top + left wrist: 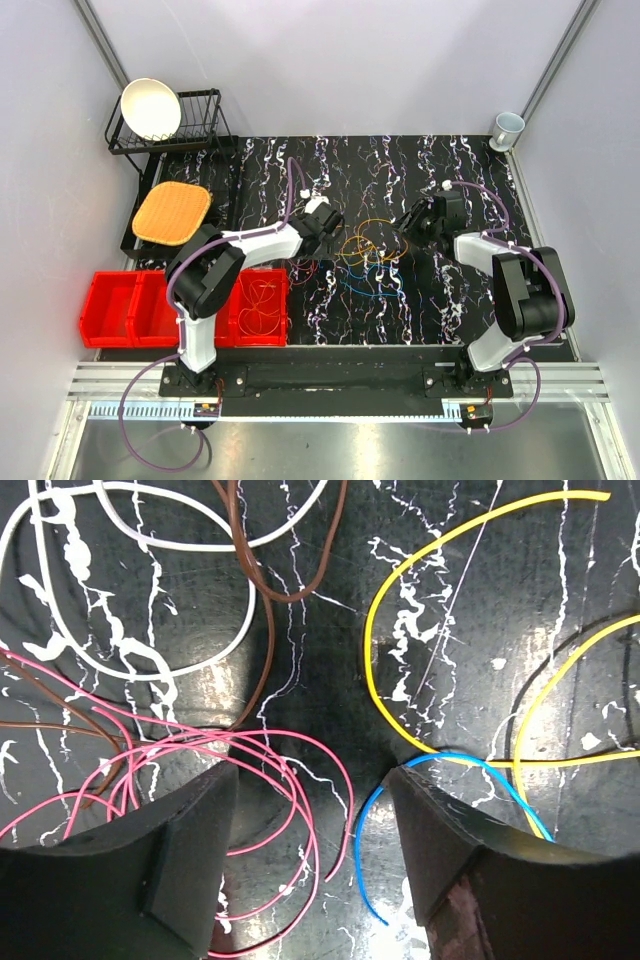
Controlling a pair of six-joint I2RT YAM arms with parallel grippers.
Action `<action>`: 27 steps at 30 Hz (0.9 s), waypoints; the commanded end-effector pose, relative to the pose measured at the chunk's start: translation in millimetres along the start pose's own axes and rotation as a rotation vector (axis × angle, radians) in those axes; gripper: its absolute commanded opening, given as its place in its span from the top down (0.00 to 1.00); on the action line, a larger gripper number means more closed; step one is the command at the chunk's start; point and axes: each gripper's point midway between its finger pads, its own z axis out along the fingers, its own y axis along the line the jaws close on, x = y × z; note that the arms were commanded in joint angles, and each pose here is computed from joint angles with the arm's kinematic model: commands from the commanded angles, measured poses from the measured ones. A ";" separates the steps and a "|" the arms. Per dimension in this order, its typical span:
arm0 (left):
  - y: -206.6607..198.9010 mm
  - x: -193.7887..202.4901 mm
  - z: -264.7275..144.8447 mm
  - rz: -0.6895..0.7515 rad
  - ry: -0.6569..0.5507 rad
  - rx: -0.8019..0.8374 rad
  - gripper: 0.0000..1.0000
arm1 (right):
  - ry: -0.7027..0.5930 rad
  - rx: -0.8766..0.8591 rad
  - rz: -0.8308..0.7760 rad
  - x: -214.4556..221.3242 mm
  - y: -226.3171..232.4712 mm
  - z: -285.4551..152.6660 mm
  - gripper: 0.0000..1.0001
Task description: Untangle the cables
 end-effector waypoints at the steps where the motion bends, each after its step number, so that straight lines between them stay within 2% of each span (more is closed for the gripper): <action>1: -1.9 6.9 9.4 -0.031 0.007 0.006 0.39 | -0.014 -0.041 -0.012 -11.4 14.9 3.9 0.51; 9: 14.7 2.8 1.6 -0.063 -0.028 -0.041 0.40 | -0.002 -0.039 -0.007 -9.4 13.8 8.7 0.51; 13: 17.2 -0.6 -1.0 -0.076 -0.040 -0.035 0.31 | 0.006 -0.042 -0.003 -7.9 13.6 10.5 0.51; 16: 14.2 -2.6 -4.4 -0.082 -0.047 -0.016 0.28 | 0.011 -0.042 -0.002 -6.7 12.7 12.0 0.51; 27: 17.9 -20.4 -19.9 -0.147 -0.120 -0.017 0.29 | 0.020 -0.042 0.001 -5.1 11.8 14.1 0.52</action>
